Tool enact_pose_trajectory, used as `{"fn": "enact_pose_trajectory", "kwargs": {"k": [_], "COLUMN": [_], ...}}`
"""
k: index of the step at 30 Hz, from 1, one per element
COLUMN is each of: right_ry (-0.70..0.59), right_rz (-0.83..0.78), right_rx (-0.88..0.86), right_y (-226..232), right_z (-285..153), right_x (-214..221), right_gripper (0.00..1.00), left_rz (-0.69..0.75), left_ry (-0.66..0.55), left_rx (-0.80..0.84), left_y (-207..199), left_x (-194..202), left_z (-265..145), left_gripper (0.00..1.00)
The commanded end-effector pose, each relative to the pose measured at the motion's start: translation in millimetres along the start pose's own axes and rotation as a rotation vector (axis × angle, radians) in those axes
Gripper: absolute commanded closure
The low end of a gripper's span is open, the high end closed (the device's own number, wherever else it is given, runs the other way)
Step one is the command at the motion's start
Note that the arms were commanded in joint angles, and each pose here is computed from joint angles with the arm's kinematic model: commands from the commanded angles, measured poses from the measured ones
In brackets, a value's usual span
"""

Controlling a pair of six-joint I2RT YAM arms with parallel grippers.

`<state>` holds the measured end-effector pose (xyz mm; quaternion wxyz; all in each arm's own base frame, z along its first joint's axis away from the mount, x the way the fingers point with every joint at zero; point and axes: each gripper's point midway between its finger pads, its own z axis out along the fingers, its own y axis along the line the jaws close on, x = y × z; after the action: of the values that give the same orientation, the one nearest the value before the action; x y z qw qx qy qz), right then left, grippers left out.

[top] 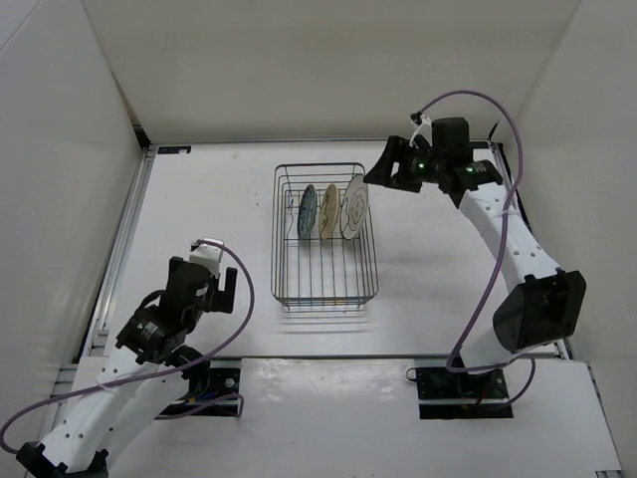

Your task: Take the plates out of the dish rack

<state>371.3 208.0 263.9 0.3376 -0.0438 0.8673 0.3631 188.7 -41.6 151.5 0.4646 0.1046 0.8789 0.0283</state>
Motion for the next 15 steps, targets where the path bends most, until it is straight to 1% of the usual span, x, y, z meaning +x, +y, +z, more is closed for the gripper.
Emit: {"fn": "enact_pose_trajectory", "kwargs": {"k": [1,2,3,5,6,7,8,10,11,12,14,15], "right_ry": [-0.020,0.005,-0.014,0.005,-0.003,0.029,0.011,0.027,0.035,0.048,0.044,0.044], "right_rz": [-0.080,-0.088,-0.099,-0.130,-0.144,-0.163,-0.174,-0.200,-0.205,-0.210,-0.224,-0.230], "right_rx": [0.229,0.253,0.283,0.330,0.365,0.360,0.391,0.424,0.437,0.460,0.489,0.505], "right_y": [-30,-35,-36,-41,-43,-39,-41,-42,-43,-48,-47,-50], "right_z": [7,19,21,32,36,45,46,56,57,63,64,68], "right_x": [-4,2,-4,0,-6,2,-4,-1,0,4,3,2], "right_gripper": [0.28,0.28,0.31,0.34,0.34,0.34,0.34,0.34,0.34,0.39,0.44,0.48], "left_rz": [0.000,0.002,0.003,0.006,0.008,0.005,0.005,0.000,0.006,0.008,0.003,0.007], "left_ry": [0.019,0.027,0.033,0.041,0.041,0.041,0.036,0.026,0.044,0.041,0.040,0.040], "left_rx": [0.012,0.017,0.021,0.020,0.019,0.020,0.022,0.025,0.023,0.025,0.025,0.024], "left_y": [-4,-5,-7,-7,-6,-6,-7,-6,-7,-7,-7,-7], "left_x": [0,0,1,2,2,2,2,1,4,3,2,2], "left_z": [4,4,5,5,5,5,5,2,4,4,5,5], "left_gripper": [0.01,0.01,0.01,0.01,0.01,0.01,0.01,0.01,0.01,0.01,0.01,0.01]}}
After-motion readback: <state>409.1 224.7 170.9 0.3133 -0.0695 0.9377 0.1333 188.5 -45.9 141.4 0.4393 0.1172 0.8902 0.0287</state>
